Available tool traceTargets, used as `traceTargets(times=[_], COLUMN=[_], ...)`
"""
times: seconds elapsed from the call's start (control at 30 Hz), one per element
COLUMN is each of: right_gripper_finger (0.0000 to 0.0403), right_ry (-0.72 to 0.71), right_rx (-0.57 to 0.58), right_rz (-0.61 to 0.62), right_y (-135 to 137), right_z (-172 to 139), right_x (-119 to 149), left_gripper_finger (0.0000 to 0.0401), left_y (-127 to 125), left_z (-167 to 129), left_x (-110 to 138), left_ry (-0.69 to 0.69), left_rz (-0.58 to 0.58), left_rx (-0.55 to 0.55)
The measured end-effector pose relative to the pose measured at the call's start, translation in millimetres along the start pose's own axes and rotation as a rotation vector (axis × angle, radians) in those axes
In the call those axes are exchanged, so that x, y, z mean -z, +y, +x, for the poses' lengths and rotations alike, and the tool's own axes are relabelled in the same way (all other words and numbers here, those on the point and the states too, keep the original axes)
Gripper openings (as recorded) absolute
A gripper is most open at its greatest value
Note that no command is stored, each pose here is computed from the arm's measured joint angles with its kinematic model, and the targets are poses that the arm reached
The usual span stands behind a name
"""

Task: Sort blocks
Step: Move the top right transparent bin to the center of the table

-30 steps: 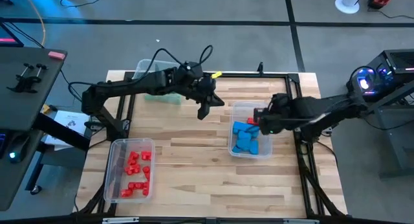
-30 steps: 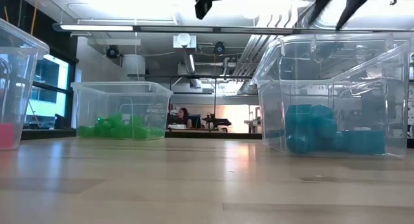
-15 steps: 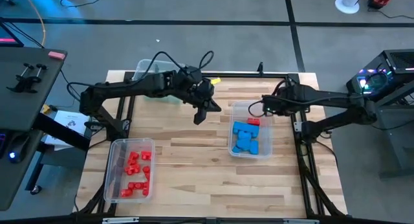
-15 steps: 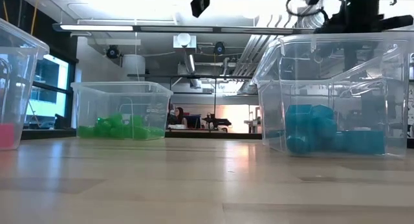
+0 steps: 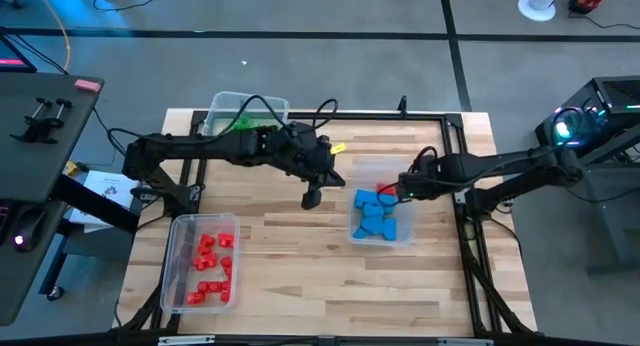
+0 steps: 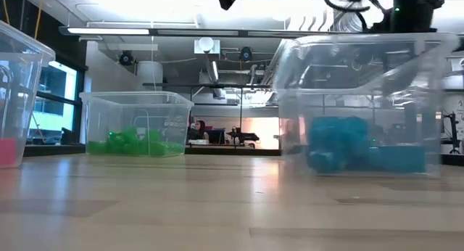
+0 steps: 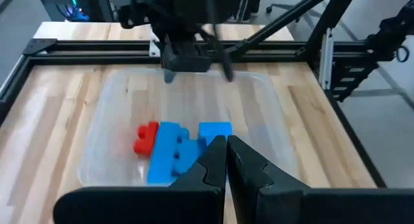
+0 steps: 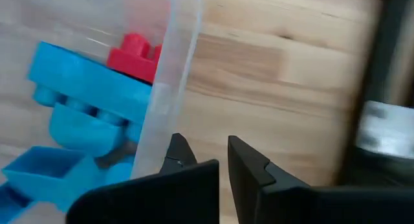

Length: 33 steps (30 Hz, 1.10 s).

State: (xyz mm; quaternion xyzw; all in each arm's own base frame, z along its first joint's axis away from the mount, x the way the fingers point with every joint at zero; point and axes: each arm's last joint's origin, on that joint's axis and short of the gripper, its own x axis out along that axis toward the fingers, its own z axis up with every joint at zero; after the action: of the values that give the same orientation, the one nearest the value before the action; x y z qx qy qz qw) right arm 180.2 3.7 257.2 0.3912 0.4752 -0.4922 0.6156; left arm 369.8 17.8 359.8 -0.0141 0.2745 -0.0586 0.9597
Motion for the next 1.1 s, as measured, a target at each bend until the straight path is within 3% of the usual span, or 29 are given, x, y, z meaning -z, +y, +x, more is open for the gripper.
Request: traceTargets(times=[0.27, 0.67, 1.0, 1.1], right_gripper_finger=[0.0, 0.0, 0.0, 0.0], right_ry=[-0.063, -0.12, -0.146, -0.175], right_rx=[-0.111, -0.386, -0.502, -0.529], right_rz=[-0.035, -0.038, -0.05, -0.065], right_y=[29.3, 90.1, 102.7, 102.9], right_z=[10.9, 34.5, 21.9, 7.6], right_x=[0.2, -2.1, 4.4, 9.7], left_gripper_finger=[0.0, 0.0001, 0.0001, 0.0001], left_y=[17.9, 28.9, 27.4, 25.8], left_z=[11.5, 45.0, 44.0, 46.8], left_x=[7.2, 48.1, 66.7, 78.0], left_ry=[0.039, 0.354, 0.536, 0.535], left_rz=[-0.003, -0.027, -0.024, -0.036], left_rx=[-0.039, -0.05, -0.027, -0.026])
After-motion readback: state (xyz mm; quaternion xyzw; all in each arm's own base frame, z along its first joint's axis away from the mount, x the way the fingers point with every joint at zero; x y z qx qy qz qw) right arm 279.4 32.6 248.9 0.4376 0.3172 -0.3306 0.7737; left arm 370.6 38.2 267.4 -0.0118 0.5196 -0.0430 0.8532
